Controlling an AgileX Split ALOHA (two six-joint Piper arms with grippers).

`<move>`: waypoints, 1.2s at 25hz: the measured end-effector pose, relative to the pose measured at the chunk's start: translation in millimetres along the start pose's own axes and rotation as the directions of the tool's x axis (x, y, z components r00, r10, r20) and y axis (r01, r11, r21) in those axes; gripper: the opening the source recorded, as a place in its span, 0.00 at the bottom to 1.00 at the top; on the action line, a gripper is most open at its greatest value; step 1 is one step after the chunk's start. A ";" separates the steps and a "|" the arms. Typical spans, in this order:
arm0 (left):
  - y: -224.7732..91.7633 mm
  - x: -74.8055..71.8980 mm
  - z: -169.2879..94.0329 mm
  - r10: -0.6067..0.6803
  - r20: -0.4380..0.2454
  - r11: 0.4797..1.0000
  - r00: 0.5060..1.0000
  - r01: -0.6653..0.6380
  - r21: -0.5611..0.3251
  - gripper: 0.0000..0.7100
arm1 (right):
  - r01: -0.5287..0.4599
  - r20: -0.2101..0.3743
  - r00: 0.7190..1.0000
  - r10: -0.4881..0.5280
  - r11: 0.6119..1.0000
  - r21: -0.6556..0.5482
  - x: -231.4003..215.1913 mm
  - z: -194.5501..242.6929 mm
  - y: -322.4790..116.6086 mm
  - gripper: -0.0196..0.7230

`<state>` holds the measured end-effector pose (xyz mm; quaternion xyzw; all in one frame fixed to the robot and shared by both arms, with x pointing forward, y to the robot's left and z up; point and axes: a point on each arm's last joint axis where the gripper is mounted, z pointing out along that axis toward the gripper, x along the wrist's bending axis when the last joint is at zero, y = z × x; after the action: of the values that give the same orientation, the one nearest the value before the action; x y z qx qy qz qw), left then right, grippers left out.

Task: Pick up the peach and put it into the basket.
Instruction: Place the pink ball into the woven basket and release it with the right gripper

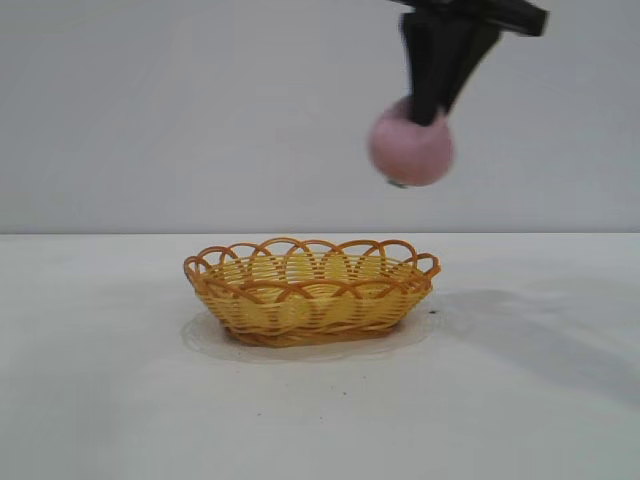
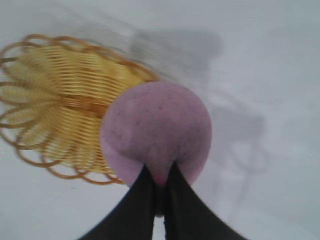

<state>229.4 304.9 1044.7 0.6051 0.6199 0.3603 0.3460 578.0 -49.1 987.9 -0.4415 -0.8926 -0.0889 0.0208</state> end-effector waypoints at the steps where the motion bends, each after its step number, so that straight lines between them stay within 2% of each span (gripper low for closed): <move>1: 0.0 0.0 0.0 0.000 0.000 1.000 1.000 0.000 0.000 0.64 | 0.001 -0.006 1.000 -0.001 1.000 0.011 1.8 6.0 0.7 0.03; 6: 0.0 0.0 0.0 0.000 0.000 1.000 1.000 0.000 0.000 0.64 | -0.017 -0.040 0.999 0.018 0.999 0.040 4.2 24.7 2.6 0.03; 7: 0.0 0.0 0.0 0.000 0.000 1.000 1.000 0.000 0.000 0.64 | -0.021 -0.045 0.999 0.022 0.999 0.037 4.5 26.4 3.3 0.10; 9: 0.0 0.0 0.0 0.000 0.000 1.000 1.000 0.000 0.000 0.64 | -0.026 -0.053 0.998 0.028 0.999 0.036 4.9 29.2 4.1 0.10; 13: 0.0 0.0 0.0 0.000 0.000 1.000 1.000 0.000 0.000 0.64 | -0.032 -0.061 0.998 0.034 0.999 0.029 5.4 31.1 5.2 0.36; 15: 0.0 0.0 0.0 0.000 0.000 1.000 1.000 0.000 0.000 0.64 | -0.034 -0.063 0.997 0.035 0.999 0.024 5.5 31.1 5.6 0.44; 20: 0.0 0.0 0.0 0.000 0.000 1.000 1.000 0.000 0.000 0.64 | -0.016 -0.030 0.999 0.016 1.000 0.021 2.5 30.7 6.1 0.43; 21: 0.0 0.0 0.0 0.000 0.000 1.000 1.000 0.000 0.000 0.64 | -0.008 -0.017 1.000 0.008 1.000 0.013 1.6 28.1 6.8 0.49; 24: 0.0 0.0 0.0 0.000 0.000 1.000 1.000 0.000 0.000 0.64 | -0.015 0.007 1.000 0.015 1.000 -0.019 -8.4 17.2 11.2 0.47; 30: 0.0 0.0 0.0 0.000 0.000 1.000 1.000 0.000 0.000 0.64 | -0.122 0.041 0.991 0.125 0.990 -0.069 -63.2 -4.1 12.8 0.47</move>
<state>229.4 304.9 1044.7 0.6051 0.6199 0.3603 0.3460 626.5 -91.7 986.4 -0.4982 -0.8604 -0.1068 -0.0084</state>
